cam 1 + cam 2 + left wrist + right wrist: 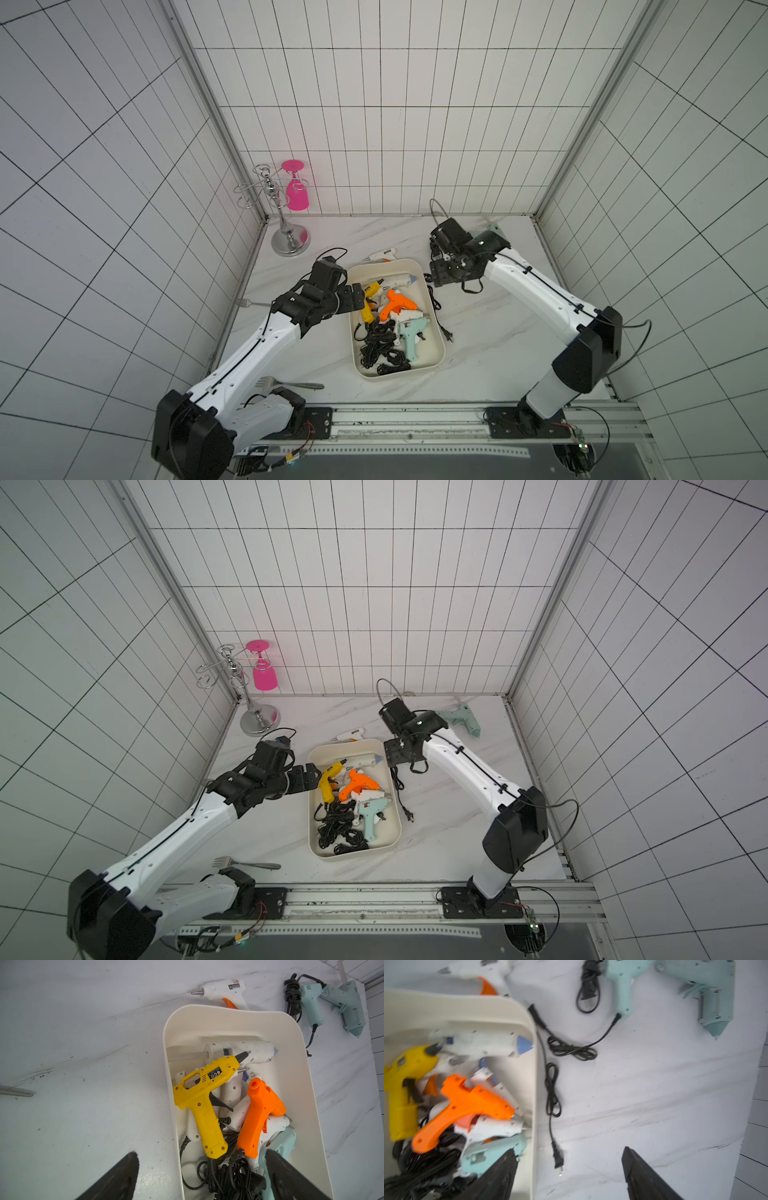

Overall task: Put the hot melt glue gun into the storage box
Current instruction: Pick up the hot melt adhesive gun from the center of the board.

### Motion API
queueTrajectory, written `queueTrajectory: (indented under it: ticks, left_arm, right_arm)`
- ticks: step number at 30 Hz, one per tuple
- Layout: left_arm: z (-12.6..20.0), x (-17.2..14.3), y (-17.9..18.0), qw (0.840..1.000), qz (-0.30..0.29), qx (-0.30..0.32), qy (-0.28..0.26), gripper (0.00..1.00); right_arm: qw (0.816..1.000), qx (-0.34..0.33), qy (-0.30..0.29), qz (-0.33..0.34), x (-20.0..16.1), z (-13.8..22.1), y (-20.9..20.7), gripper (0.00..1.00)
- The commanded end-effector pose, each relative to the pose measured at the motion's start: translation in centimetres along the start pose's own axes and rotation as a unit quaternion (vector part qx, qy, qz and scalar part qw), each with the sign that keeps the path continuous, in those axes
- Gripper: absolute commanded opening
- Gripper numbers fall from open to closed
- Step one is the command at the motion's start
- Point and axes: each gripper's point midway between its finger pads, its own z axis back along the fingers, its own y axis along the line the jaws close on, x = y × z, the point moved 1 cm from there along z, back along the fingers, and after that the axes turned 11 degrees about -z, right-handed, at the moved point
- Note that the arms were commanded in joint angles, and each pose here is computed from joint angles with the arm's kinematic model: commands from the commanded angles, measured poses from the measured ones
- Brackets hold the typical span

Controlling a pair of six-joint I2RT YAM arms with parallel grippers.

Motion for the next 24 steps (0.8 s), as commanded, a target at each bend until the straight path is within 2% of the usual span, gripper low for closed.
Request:
queueTrajectory:
  ticks: [1, 7, 11, 13, 18, 24]
  left_arm:
    - [0.1, 1.6, -0.6, 1.0, -0.013, -0.001, 0.0, 0.96]
    - [-1.1, 3.2, -0.4, 0.999, -0.018, 0.029, 0.023, 0.95]
    - [-1.6, 3.8, 0.4, 0.997, -0.024, 0.062, 0.037, 0.96]
    - [-1.7, 3.9, 0.7, 0.996, -0.027, 0.073, 0.042, 0.95]
    - [-2.2, 4.0, 1.5, 0.994, -0.031, 0.095, 0.049, 0.96]
    - [-3.0, 4.1, 2.2, 0.991, -0.039, 0.111, 0.07, 0.96]
  right_arm:
    - [0.997, 0.039, 0.014, 0.064, 3.5, -4.1, -1.8, 0.83]
    - [0.997, 0.056, 0.044, 0.041, 8.8, -12.2, -4.9, 0.84]
    - [0.993, 0.095, 0.059, 0.034, 10.0, -15.9, -5.1, 0.84]
    - [0.993, 0.092, 0.064, 0.031, 10.3, -18.0, -5.7, 0.83]
    - [0.994, 0.077, 0.069, 0.046, 10.7, -21.2, -6.1, 0.81]
    - [0.993, 0.077, 0.083, 0.04, 10.3, -23.3, -5.3, 0.75]
